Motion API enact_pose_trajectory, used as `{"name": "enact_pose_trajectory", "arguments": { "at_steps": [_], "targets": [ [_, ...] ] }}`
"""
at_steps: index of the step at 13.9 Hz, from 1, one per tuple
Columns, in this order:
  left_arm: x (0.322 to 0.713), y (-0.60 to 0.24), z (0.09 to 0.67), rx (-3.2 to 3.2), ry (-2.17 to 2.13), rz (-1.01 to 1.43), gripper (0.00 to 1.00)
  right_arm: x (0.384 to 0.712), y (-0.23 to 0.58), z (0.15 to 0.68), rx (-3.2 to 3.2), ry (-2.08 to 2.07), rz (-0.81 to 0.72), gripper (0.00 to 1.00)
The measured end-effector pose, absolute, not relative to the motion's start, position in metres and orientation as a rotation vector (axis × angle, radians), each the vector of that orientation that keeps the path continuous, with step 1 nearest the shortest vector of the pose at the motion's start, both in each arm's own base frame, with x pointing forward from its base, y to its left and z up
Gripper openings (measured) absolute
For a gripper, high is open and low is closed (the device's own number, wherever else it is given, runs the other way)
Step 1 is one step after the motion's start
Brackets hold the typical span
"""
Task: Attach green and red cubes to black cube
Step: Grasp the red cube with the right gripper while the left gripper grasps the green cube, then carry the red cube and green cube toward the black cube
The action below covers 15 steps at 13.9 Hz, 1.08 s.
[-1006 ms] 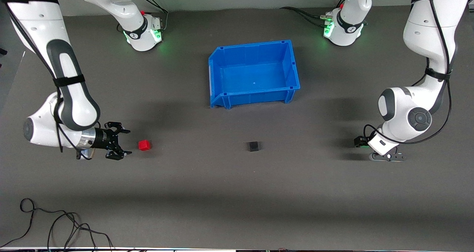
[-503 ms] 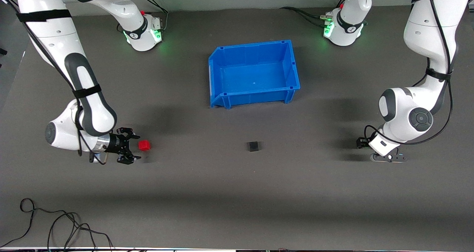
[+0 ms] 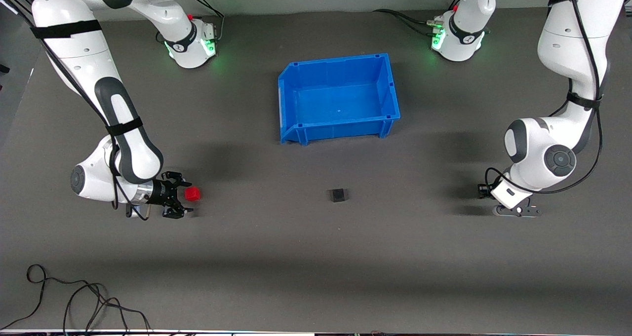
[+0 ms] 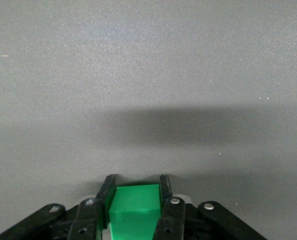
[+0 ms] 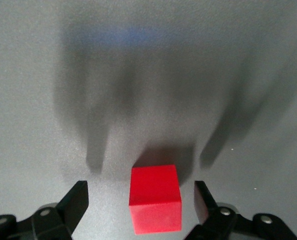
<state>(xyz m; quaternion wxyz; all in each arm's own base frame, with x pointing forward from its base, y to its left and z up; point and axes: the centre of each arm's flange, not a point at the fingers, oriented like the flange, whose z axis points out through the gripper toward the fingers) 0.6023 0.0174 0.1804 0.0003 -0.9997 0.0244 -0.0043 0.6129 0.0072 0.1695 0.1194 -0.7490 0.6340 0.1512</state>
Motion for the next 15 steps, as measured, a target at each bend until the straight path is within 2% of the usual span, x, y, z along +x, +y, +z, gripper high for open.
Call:
{"name": "enact_pose_trajectory", "arguments": {
  "at_steps": [2,4,5,11,15],
  "targets": [
    [0.602,0.017,0.18,-3.14,0.076,-0.013,0.4,0.613,0.007,0.17,-2.19,1.851,0.44,0.78],
    [0.602,0.018,0.181,-3.14,0.076,-0.014,0.4,0.614,0.007,0.171,-2.189,1.849,0.439,0.5],
    [0.603,0.018,0.181,-3.141,0.069,-0.018,0.4,0.614,0.007,0.171,-2.189,1.849,0.438,0.39],
    [0.628,-0.005,0.213,-3.131,-0.3,0.073,0.4,0.62,0.01,0.179,-2.186,1.836,0.427,0.4],
    [0.636,-0.044,0.244,-3.077,-0.574,0.128,0.4,0.64,0.044,0.225,-2.144,1.826,0.476,0.4]
  ]
}}
